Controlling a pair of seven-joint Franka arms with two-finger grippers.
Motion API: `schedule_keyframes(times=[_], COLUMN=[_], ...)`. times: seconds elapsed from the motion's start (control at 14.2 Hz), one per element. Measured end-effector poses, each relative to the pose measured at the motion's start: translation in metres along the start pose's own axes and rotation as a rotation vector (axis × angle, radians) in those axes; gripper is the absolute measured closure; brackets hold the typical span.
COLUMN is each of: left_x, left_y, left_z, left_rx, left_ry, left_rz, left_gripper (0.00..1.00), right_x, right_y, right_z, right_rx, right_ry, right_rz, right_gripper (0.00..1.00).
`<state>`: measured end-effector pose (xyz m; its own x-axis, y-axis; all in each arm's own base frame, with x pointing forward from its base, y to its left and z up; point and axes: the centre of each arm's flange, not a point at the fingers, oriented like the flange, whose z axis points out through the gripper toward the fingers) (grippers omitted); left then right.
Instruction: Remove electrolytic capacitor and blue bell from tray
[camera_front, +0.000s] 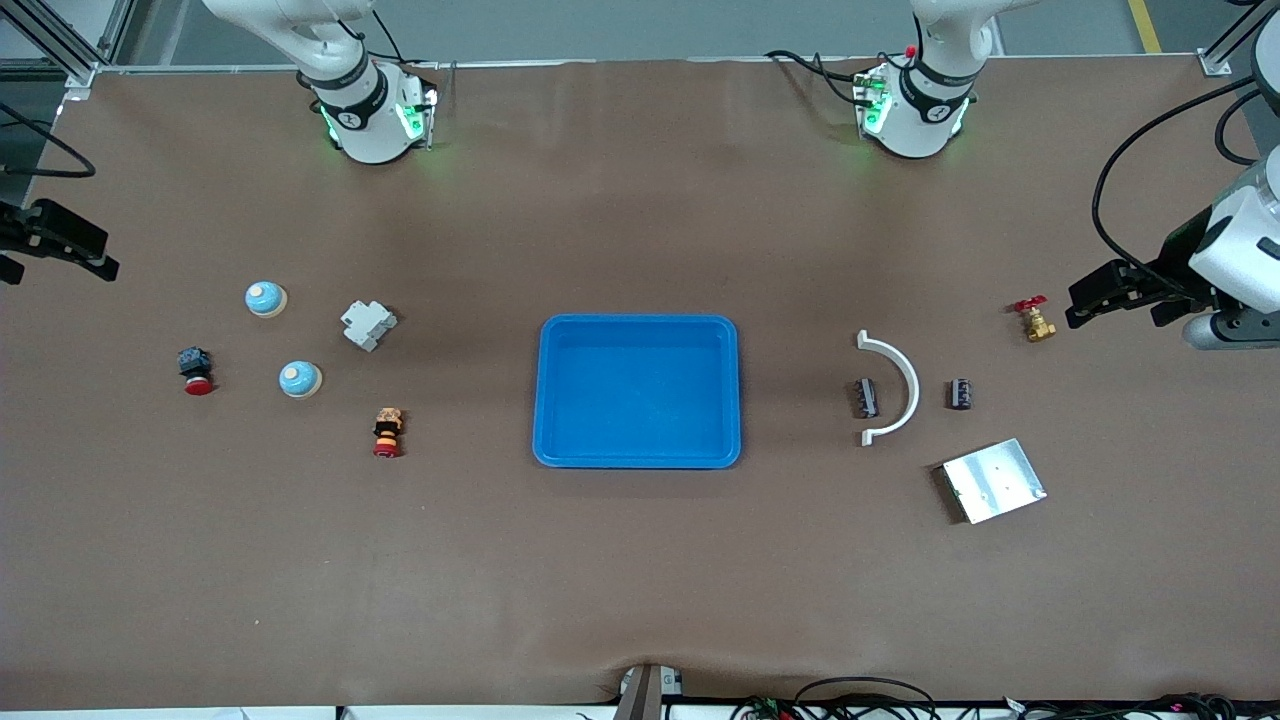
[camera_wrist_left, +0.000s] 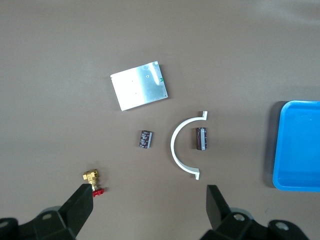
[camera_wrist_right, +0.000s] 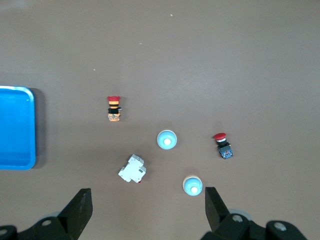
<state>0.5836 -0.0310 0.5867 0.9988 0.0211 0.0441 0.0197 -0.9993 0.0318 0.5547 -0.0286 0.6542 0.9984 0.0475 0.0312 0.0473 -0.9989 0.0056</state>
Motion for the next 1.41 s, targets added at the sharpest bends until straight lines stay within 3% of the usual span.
schedule_keyframes(times=[0.78,1.41], left_x=[0.0,0.0], left_y=[0.014,0.01], left_z=[-0.001,0.0], left_rx=[0.005,0.016], left_ry=[0.003,0.003], left_rz=[0.021,0.011], left_gripper=[0.0,0.0], right_x=[-0.011,-0.012], right_y=[-0.029,-0.031], right_z=[0.004,0.005], right_rx=[0.004,0.005], right_ry=[-0.017,-0.028], right_rz=[-0.039,0.027], right_gripper=[0.0,0.0])
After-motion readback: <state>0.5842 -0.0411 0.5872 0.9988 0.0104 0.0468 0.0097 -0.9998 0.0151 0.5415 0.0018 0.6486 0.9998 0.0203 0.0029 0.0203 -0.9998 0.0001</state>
